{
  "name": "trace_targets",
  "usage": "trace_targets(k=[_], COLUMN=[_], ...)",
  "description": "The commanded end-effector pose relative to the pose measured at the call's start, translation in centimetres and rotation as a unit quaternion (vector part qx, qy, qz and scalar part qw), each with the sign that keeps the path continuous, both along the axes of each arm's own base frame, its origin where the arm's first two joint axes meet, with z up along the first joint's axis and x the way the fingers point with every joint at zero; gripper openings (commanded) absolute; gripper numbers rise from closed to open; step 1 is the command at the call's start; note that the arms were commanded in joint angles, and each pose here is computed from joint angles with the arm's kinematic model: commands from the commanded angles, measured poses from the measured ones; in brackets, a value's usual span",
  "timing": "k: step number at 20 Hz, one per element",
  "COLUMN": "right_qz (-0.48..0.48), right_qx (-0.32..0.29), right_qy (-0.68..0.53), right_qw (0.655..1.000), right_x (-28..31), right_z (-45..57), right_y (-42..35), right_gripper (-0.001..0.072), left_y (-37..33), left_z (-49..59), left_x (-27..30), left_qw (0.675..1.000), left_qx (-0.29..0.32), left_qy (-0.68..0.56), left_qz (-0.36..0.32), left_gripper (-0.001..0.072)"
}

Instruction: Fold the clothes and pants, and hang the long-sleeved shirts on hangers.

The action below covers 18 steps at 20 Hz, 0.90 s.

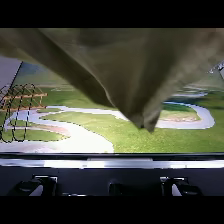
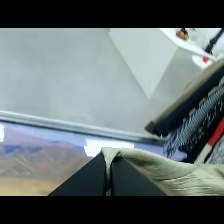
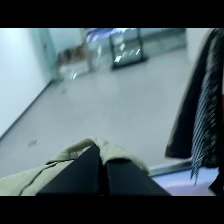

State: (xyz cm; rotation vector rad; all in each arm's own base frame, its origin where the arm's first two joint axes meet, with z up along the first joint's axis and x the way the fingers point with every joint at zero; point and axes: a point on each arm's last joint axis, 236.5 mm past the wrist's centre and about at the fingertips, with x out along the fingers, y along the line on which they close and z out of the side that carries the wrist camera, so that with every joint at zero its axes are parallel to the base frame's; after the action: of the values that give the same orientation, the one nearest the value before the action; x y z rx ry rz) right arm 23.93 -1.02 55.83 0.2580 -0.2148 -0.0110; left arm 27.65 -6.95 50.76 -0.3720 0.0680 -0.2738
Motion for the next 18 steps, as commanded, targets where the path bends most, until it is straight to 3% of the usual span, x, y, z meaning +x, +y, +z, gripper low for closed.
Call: trace_targets(k=[1, 5, 8, 11, 15, 18], right_qz=[-0.052, -0.038, -0.006, 0.062, 0.14, 0.165], right_qx=[0.023, 0.075, 0.11, 0.164, 0.255, 0.248], right_qy=[-0.036, 0.031, 0.135, 0.22, 0.354, 0.477], right_qw=[0.998, 0.996, 0.985, 0.96, 0.889, 0.827], right_x=[-4.8, 3.4, 14.9, 26.3, 36.5, 37.5], right_z=[1.5, -1.9, -9.0, -18.5, -35.6, -48.2], right_y=[-2.0, -2.9, -2.8, -0.9, 3.9, 8.7], right_gripper=[0.0026, 0.0027, 0.0028, 0.0028, 0.0029, 0.0041], left_y=[2.4, 1.5, -0.8, -3.2, -4.4, -5.3], left_z=[1.6, -2.3, -9.9, -21.3, -36.8, -45.2], left_x=[-4.4, -0.9, 4.4, 9.3, 12.5, 12.6], left_qw=[0.999, 0.999, 0.988, 0.954, 0.884, 0.834], left_qx=[-0.004, -0.003, -0.025, -0.045, -0.057, -0.045], left_qy=[-0.026, 0.037, 0.149, 0.295, 0.462, 0.548], left_qz=[0.043, 0.031, -0.003, -0.034, -0.032, -0.033], left_gripper=[0.0017, 0.0018, 0.0018, 0.0018, 0.0018, 0.0019])
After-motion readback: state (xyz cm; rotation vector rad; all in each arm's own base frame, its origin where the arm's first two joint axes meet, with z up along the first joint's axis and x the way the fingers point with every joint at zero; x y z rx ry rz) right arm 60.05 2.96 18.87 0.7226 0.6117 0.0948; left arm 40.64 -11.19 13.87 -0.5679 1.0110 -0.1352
